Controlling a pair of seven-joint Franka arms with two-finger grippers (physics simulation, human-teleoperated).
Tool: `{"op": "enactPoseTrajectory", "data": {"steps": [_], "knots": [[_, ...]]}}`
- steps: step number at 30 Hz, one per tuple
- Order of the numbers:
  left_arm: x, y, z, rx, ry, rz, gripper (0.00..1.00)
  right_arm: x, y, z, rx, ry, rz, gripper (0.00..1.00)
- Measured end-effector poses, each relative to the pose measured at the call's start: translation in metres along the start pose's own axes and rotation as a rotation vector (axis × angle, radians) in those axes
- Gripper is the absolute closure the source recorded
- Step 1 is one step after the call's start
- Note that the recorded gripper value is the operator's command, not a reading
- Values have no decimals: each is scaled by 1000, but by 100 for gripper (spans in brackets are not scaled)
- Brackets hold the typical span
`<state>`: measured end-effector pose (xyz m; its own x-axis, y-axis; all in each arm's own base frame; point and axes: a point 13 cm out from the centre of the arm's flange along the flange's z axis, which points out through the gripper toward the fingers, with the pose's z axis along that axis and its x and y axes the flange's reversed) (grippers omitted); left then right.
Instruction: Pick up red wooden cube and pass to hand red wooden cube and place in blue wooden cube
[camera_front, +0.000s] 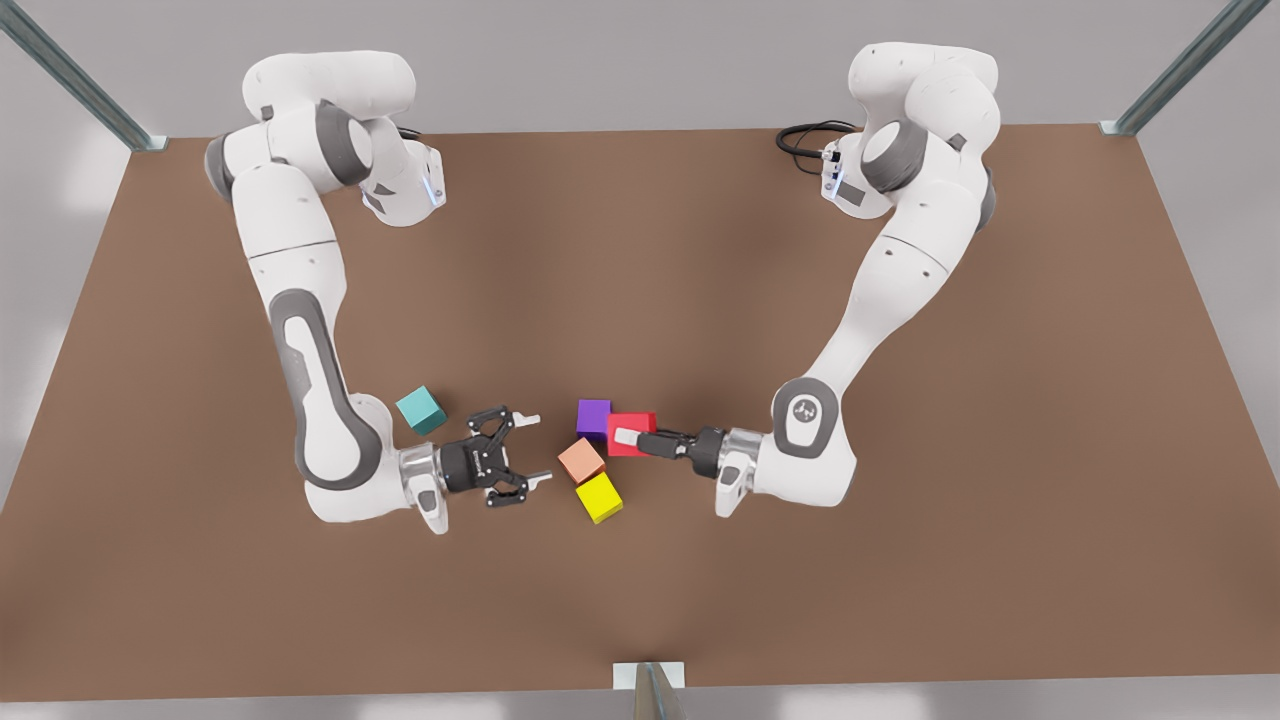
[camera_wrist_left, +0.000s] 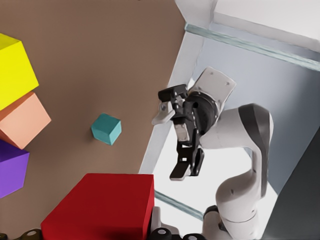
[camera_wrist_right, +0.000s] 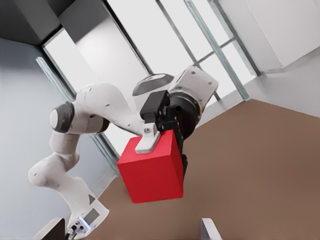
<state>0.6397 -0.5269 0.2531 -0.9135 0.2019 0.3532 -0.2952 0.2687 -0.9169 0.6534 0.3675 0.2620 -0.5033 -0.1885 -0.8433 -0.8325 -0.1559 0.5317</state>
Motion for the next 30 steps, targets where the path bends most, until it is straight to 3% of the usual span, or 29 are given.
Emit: {"op": "enactPoseTrajectory", "data": {"steps": [11,30], "knots": [[-8,1,8,35,-42,155,35,-15,-13,49,97,-54,-199,0],[-14,-3,19,48,-85,295,35,-11,-5,78,80,-75,-352,0]]}}
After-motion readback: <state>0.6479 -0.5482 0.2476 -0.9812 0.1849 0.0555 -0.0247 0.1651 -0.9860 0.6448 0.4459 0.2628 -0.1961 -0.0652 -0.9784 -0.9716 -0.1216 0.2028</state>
